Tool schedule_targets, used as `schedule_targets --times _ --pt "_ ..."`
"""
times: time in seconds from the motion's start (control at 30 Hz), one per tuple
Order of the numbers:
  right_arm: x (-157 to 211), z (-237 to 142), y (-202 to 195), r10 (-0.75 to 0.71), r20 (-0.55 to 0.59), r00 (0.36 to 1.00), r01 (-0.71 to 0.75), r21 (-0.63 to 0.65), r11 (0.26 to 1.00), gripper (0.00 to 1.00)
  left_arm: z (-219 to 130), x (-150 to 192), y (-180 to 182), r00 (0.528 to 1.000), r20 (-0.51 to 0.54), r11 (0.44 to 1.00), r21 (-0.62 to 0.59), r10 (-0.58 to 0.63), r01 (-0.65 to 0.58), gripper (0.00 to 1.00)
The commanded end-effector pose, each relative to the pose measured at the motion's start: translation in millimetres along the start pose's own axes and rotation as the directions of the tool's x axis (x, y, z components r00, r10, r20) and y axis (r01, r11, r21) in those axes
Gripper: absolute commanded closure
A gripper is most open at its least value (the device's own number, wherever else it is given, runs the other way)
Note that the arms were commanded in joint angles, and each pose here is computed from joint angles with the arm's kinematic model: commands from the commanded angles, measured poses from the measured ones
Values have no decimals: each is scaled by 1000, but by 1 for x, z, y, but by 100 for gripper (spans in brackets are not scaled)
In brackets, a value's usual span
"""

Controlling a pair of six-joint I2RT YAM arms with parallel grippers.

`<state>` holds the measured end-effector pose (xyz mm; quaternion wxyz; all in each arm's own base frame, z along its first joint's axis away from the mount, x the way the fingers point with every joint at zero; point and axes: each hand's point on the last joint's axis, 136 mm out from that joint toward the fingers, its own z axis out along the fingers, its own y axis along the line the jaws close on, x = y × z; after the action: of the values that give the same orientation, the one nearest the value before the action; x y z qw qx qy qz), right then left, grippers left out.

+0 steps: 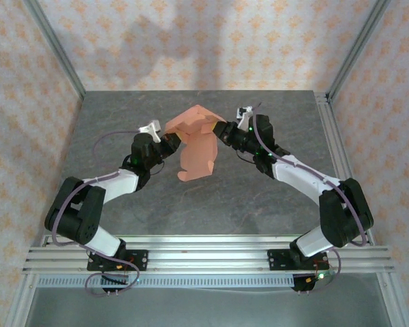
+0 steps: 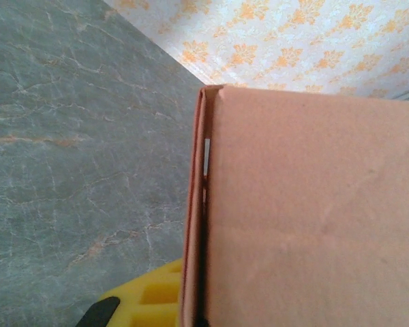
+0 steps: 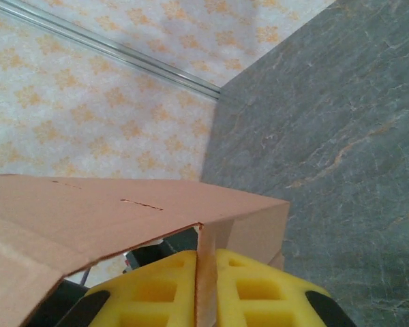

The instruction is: Fold the paper box

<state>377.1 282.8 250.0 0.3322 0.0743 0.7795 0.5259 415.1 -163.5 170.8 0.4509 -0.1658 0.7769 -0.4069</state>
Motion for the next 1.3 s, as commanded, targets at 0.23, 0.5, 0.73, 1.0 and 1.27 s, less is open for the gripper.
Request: schedule_targets --times 0.23,0.5,0.73,1.0,1.27 --pt "-4 -9 0 -98 -45 994 103 130 986 100 -16 -24 -14 994 77 996 -46 81 -78 100" --pt "-3 -13 7 -104 -43 994 109 130 986 78 -20 -26 -2 988 84 986 -118 130 -120 100" --pt "-1 -11 0 -144 -65 987 154 178 972 91 -25 -26 1 987 89 983 -137 135 -123 100" --pt "-15 -16 -7 -219 -16 976 216 248 944 35 -26 -30 21 978 107 960 -236 181 -152 100" --pt "-30 -51 7 -326 42 944 296 320 900 27 -36 -35 57 974 157 920 -381 165 -95 100"
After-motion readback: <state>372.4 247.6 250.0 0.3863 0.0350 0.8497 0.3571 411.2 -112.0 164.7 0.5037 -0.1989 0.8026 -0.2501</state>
